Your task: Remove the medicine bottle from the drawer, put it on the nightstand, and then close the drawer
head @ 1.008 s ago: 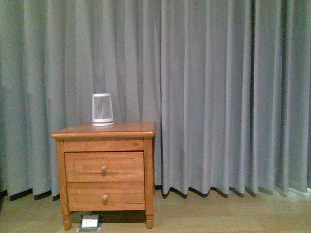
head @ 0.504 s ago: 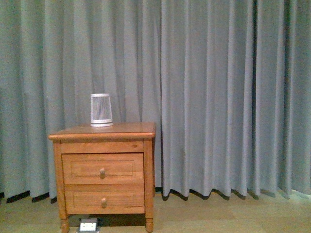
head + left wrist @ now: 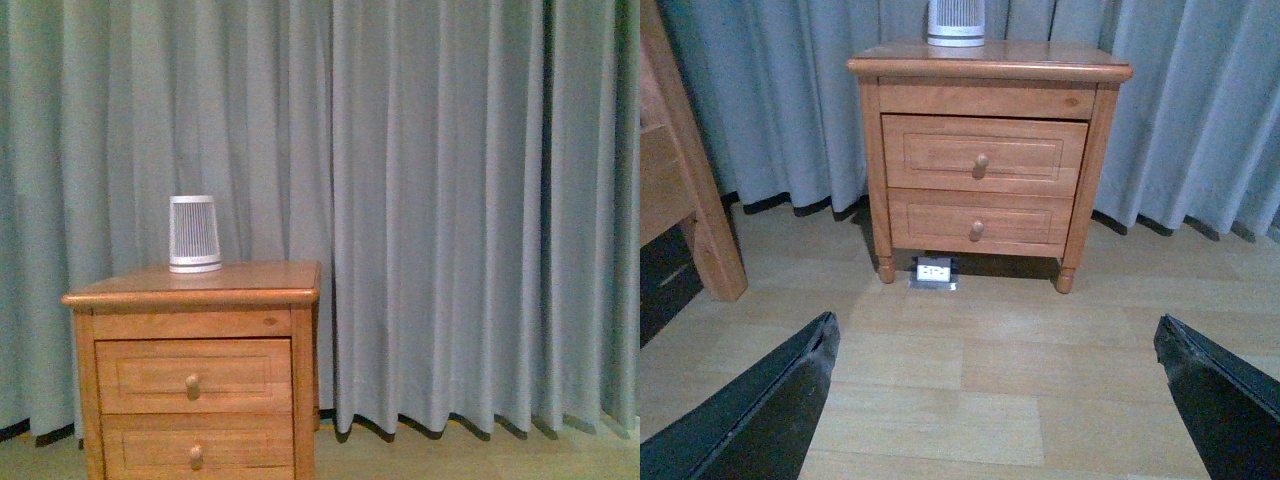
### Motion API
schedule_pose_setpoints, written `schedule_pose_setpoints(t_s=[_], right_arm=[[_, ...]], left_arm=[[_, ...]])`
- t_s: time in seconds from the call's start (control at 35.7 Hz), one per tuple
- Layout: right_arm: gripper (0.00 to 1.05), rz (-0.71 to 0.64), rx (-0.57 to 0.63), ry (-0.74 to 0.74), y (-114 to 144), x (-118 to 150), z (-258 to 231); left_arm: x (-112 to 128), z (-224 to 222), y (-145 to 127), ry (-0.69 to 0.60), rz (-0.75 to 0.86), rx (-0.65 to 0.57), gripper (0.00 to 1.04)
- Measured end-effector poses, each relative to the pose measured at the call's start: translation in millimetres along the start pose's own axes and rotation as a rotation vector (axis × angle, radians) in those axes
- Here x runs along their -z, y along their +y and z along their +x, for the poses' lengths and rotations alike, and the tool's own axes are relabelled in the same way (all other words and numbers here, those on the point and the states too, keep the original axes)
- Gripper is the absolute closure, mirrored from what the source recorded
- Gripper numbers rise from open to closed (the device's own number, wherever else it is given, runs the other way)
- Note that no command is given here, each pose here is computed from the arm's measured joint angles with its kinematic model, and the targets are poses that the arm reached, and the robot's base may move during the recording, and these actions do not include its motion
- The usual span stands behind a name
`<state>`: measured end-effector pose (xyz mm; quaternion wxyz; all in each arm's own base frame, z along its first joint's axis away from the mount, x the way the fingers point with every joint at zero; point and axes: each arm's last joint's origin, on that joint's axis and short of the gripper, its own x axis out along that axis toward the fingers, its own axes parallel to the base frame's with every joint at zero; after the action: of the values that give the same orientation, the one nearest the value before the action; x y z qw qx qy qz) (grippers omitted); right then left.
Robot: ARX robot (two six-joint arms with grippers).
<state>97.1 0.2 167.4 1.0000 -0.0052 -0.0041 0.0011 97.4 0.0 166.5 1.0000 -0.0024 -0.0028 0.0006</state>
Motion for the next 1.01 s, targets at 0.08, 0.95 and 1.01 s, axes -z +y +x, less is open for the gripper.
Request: schedule_pose_setpoints(t_s=[0.08, 0.95, 1.01], right_arm=[[0.07, 0.000, 0.000, 0.000, 0.0, 0.0, 0.0], [0.07, 0.000, 0.000, 0.001, 0.0, 0.1, 0.1], [0.07, 0.000, 0.000, 0.001, 0.0, 0.1, 0.1]], left_arm=[[0.0, 0.0, 0.0, 0.000, 0.000, 0.000, 0.07], [9.8, 13.1, 2.1, 0.352, -0.386, 0.190, 0.07], [9.2, 19.7, 3.0, 0.345, -0.416, 0.180, 0.07]])
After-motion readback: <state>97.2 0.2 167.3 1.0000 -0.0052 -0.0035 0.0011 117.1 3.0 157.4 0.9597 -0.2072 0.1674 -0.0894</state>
